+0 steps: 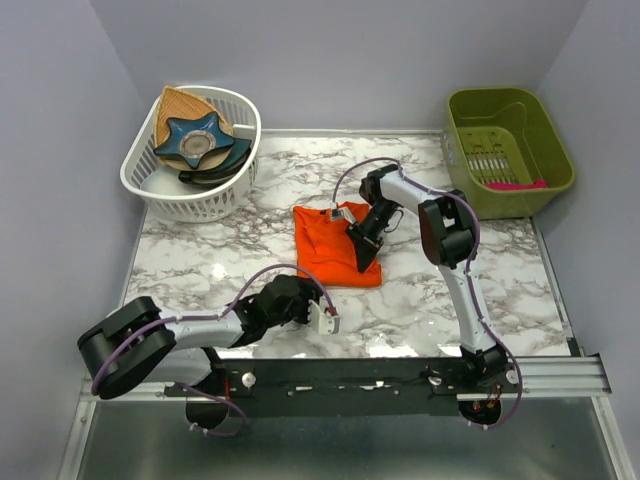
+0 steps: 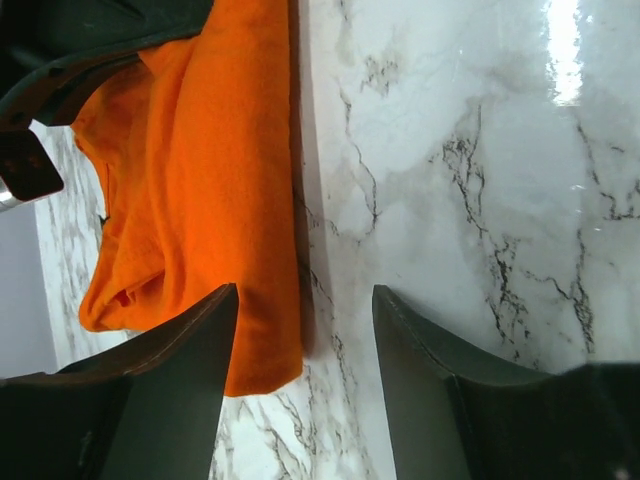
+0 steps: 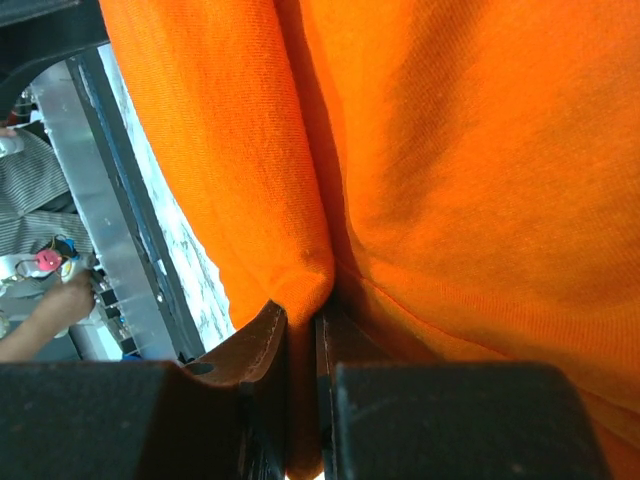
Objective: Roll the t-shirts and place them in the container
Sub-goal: Roll the T-shirt to the center of the board.
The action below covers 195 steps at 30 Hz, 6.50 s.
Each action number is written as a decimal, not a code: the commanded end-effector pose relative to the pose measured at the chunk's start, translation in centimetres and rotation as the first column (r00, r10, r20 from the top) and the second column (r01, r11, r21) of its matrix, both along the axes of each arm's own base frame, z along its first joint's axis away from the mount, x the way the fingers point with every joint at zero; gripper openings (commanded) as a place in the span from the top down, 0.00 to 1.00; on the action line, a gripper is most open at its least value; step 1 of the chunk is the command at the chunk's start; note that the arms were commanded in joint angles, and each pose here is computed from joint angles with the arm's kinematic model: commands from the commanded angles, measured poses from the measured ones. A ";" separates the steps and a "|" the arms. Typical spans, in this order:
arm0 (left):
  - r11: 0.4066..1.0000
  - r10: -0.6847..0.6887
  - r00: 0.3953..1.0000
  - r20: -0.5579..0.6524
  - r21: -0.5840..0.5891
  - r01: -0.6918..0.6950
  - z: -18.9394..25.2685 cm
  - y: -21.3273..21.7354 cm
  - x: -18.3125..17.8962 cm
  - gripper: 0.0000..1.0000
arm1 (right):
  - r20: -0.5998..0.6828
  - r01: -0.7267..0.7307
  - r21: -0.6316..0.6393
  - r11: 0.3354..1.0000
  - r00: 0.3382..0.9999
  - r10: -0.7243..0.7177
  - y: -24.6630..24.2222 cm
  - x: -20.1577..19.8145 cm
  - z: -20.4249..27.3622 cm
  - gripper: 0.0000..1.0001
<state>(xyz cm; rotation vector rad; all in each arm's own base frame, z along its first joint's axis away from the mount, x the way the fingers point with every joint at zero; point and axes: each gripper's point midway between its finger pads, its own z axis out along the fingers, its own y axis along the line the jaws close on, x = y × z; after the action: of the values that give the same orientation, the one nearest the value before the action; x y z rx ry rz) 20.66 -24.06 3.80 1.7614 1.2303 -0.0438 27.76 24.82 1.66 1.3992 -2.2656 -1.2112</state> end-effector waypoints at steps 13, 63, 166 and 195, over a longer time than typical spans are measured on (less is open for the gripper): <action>0.979 0.027 0.999 0.037 0.199 -0.034 -4.1 0.2 2.1 0.58 | -0.089 -0.105 -0.176 0.979 0.992 0.090 -3.2 -2.1 -3.1 0.79; 1.000 0.019 0.495 -0.868 0.022 0.001 3.4 -3.1 2.0 1.00 | 0.983 -0.355 0.107 0.929 0.178 -0.045 0.5 -1.4 5.3 0.02; 0.991 -0.077 0.976 0.203 0.122 0.053 -1.0 3.1 0.2 0.36 | -0.158 -0.158 -0.265 0.951 0.980 0.119 -0.9 -4.5 -5.2 0.81; 0.988 -0.107 0.827 -0.552 0.032 0.149 2.1 -1.1 -4.8 1.00 | 0.832 -0.094 0.264 0.960 0.526 -0.178 -4.6 1.8 12.7 0.00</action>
<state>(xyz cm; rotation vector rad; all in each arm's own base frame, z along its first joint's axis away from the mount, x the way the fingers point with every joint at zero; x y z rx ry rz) 18.21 -24.51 5.59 1.9813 1.3921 -0.3478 28.91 20.09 11.43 1.8596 -2.7103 -1.1754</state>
